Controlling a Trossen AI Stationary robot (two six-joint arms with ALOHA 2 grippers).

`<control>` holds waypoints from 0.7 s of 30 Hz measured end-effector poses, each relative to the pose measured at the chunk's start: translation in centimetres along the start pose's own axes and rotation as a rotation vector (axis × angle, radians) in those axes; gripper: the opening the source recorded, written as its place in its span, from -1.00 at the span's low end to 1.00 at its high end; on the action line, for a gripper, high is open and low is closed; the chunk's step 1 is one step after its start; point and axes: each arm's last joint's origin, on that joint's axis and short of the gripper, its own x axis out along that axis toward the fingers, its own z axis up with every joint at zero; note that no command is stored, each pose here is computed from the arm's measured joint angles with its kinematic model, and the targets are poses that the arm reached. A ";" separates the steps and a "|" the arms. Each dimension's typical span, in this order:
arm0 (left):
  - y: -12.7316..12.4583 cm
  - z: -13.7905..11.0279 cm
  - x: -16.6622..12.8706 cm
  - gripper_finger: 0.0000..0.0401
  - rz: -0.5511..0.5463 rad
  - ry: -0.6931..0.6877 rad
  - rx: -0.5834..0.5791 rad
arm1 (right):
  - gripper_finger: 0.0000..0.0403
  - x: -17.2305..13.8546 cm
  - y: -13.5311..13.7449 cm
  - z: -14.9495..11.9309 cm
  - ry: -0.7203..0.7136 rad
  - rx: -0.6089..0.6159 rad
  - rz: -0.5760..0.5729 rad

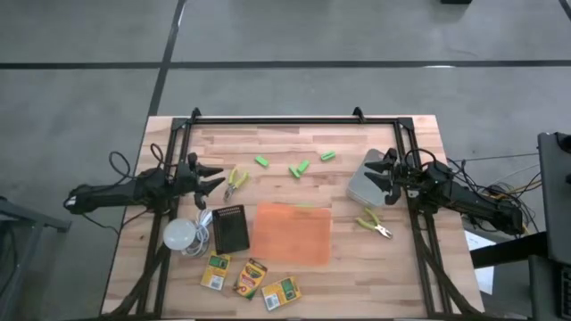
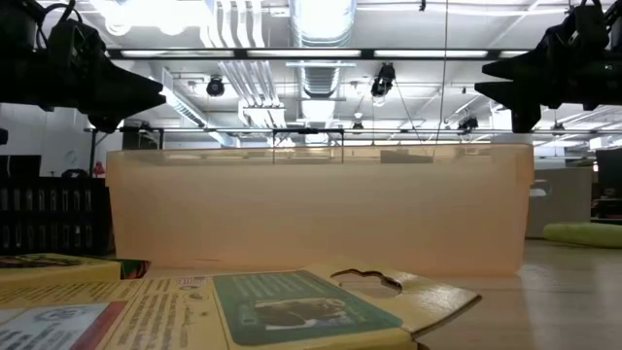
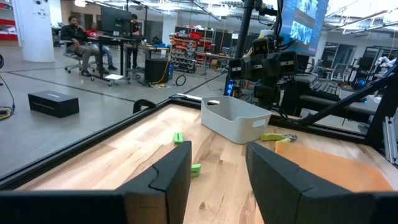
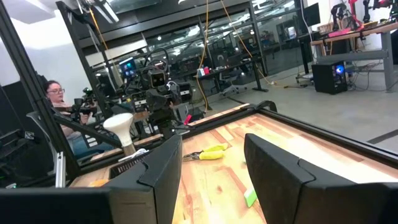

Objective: Pick & Place School Supplies

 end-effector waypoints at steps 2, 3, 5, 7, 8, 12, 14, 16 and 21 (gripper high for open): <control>0.0 0.0 0.0 -0.21 0.000 0.000 0.000 | -0.16 0.0 0.0 0.0 0.000 0.000 0.000; 0.0 0.0 0.0 -0.21 0.000 0.000 0.000 | -0.16 0.0 0.0 0.0 0.000 0.000 0.000; 0.0 0.0 0.0 -0.21 0.000 0.000 0.000 | -0.16 0.0 0.0 0.0 0.000 0.000 0.000; 0.0 0.0 0.0 -0.21 0.000 0.000 0.000 | -0.16 0.0 0.0 0.0 0.000 0.000 0.000; 0.0 0.0 0.0 -0.21 0.000 0.000 0.000 | -0.16 0.0 0.0 0.0 0.000 0.000 0.000; 0.0 0.0 0.0 -0.21 0.000 0.000 0.000 | -0.16 0.0 0.0 0.0 0.000 0.000 0.000; 0.0 0.0 0.0 -0.21 0.000 0.000 0.000 | -0.16 0.0 0.0 0.0 0.000 0.000 0.000; 0.0 0.0 0.0 -0.21 0.000 0.000 0.000 | -0.16 0.0 0.0 0.0 0.000 0.000 0.000; 0.0 0.0 0.0 -0.21 0.000 0.000 0.006 | -0.16 0.0 0.0 0.0 0.000 0.000 0.000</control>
